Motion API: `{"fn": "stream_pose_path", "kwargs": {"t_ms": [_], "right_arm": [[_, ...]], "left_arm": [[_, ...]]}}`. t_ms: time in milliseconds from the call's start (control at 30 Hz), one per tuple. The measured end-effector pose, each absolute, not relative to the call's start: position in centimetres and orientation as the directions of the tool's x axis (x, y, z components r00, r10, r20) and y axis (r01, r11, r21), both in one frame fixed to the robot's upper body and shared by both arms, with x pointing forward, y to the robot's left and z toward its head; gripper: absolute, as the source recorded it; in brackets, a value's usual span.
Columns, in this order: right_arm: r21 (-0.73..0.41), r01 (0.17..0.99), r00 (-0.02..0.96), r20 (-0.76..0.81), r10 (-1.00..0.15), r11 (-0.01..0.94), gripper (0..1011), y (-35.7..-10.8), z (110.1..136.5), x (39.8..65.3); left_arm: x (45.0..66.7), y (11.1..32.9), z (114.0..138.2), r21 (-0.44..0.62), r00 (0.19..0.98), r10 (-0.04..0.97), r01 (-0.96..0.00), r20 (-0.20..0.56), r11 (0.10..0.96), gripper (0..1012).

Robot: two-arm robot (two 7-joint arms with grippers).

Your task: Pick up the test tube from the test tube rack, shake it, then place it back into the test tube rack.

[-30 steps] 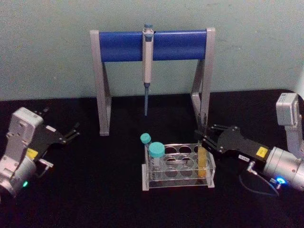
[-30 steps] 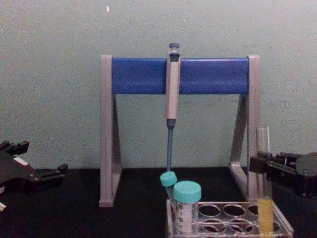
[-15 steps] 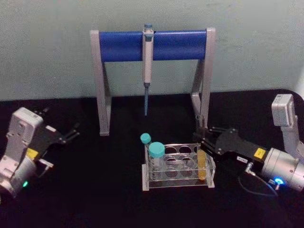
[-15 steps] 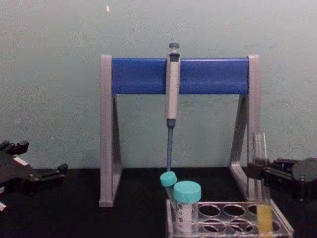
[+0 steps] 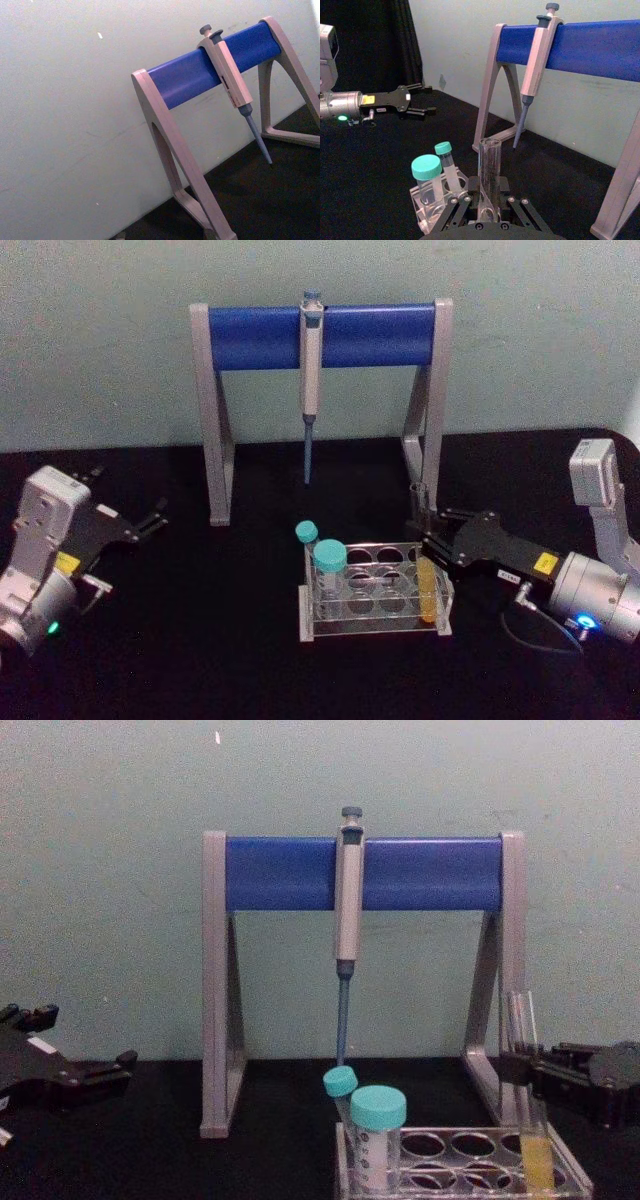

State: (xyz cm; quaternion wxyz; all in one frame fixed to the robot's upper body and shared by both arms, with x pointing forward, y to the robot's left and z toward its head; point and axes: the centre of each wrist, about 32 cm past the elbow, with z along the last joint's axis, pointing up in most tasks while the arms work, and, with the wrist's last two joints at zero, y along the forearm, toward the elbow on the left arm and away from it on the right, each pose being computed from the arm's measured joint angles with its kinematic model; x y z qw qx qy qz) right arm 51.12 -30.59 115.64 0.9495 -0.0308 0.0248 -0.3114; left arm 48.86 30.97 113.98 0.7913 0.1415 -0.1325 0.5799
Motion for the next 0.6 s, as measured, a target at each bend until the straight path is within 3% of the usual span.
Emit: {"fn": "stream_pose_path", "kwargs": {"t_ms": [600], "right_arm": [[-0.075,0.592,0.803,-0.028,-0.595,0.803,238,-30.6,115.62,51.08]], "left_arm": [[48.86,30.97,113.98,0.07,0.292,0.88,-0.955,0.374,0.287,1001]]}}
